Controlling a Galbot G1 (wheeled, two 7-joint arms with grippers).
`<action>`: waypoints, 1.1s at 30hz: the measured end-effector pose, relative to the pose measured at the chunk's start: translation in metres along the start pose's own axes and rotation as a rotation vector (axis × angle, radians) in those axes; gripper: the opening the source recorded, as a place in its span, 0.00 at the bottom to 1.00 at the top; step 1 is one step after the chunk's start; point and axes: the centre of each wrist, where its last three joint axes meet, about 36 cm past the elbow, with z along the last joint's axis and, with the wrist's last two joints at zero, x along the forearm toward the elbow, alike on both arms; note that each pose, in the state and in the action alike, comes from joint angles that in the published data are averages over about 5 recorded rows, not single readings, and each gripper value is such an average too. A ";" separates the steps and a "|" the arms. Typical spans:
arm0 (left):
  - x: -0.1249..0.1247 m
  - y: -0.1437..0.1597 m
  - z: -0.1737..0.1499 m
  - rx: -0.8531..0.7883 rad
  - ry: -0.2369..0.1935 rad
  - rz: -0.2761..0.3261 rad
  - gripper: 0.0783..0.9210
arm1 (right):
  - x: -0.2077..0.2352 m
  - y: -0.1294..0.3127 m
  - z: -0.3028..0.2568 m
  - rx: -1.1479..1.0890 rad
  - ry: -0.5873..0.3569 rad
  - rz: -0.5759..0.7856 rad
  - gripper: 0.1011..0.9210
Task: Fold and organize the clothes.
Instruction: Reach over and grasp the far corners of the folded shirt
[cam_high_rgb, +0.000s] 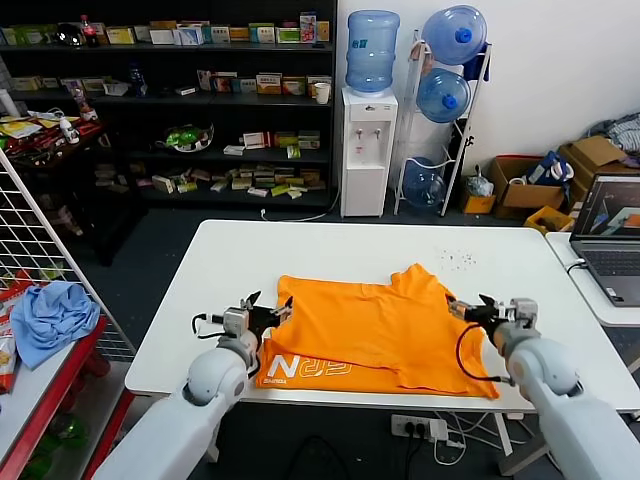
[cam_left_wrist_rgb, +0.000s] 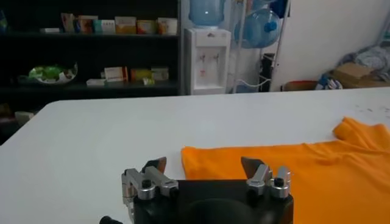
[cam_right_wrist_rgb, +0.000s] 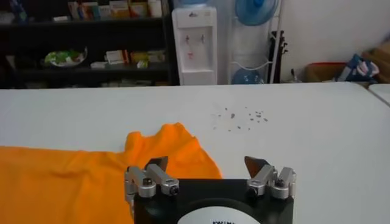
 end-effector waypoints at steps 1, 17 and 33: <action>-0.008 0.001 -0.003 -0.001 0.002 -0.002 0.88 | -0.007 0.000 -0.003 -0.006 0.001 -0.002 0.88; -0.106 0.008 -0.023 0.020 0.056 -0.048 0.88 | -0.095 -0.002 -0.015 -0.053 0.055 -0.030 0.86; -0.125 0.025 -0.004 0.029 0.139 -0.064 0.50 | -0.132 0.022 -0.001 -0.035 0.105 -0.063 0.33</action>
